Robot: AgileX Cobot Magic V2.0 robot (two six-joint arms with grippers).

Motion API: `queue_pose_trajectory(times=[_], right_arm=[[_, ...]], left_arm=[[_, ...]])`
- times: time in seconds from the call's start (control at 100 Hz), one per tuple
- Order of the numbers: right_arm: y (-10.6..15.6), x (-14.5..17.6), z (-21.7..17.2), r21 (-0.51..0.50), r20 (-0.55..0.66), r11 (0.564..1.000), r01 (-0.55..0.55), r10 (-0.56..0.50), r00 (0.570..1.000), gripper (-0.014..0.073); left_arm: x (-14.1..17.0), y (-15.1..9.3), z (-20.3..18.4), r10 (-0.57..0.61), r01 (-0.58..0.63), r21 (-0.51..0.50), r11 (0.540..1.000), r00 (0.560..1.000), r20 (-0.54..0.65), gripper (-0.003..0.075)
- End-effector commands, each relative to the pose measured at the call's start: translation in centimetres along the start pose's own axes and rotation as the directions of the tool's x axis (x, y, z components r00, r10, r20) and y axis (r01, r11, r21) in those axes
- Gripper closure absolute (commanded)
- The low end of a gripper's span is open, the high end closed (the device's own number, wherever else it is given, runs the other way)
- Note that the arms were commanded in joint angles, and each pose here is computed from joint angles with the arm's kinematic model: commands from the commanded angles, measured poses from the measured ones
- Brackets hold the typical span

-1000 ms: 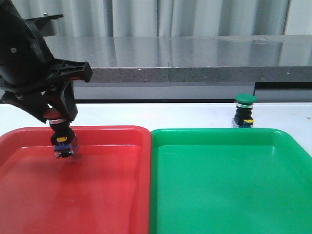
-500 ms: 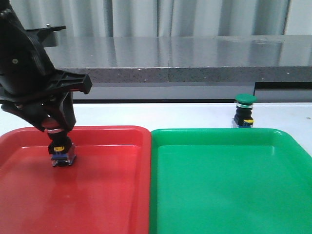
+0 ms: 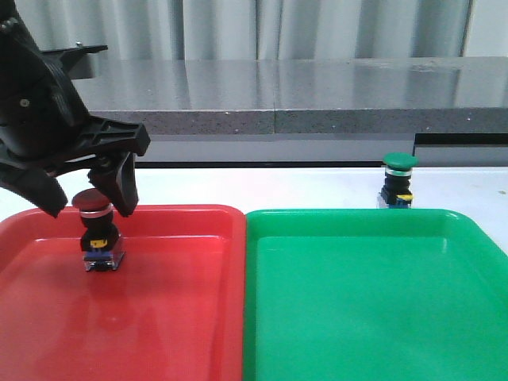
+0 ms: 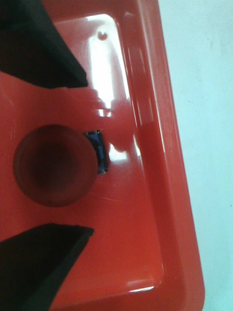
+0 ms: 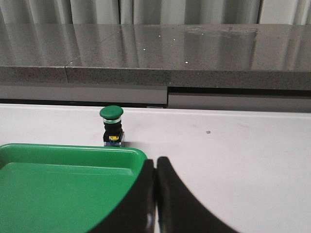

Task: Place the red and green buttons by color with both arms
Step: 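Open the left gripper and raise it away from the button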

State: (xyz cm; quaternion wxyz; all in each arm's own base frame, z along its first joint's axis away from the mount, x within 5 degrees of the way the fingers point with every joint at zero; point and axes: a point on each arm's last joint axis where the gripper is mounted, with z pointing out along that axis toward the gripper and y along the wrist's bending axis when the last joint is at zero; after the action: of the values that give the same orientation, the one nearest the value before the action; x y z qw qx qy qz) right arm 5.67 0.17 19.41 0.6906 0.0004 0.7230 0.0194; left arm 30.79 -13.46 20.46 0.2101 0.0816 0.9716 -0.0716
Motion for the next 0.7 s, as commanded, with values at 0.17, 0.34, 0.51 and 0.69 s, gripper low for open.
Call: queue_pose_trajectory(times=[0.17, 0.34, 0.51, 0.69], right_arm=[[0.0, -1.3, -0.3, 0.006, 0.118, 1.0, 0.004, -0.005, 0.993, 0.0662], [0.0, -1.3, -0.3, 0.006, 0.118, 1.0, 0.004, -0.005, 0.993, 0.0662], [0.0, -1.3, -0.3, 0.006, 0.118, 1.0, 0.004, -0.005, 0.993, 0.0662], [0.0, -1.3, -0.3, 0.006, 0.118, 1.0, 0.004, -0.005, 0.993, 0.0662]], left_arm=[[-1.4, -0.6, -2.6, -0.003, -0.001, 0.034, 0.999, 0.991, 0.13, 0.0141], [-2.2, -0.3, -5.6, 0.006, -0.019, 0.046, 0.999, 0.964, 0.266, 0.0141], [-3.0, 1.4, -9.1, -0.041, 0.023, 0.051, 0.998, 0.916, 0.399, 0.0141], [-2.8, 4.0, -13.0, -0.089, 0.086, 0.03, 0.996, 0.863, 0.498, 0.0141]])
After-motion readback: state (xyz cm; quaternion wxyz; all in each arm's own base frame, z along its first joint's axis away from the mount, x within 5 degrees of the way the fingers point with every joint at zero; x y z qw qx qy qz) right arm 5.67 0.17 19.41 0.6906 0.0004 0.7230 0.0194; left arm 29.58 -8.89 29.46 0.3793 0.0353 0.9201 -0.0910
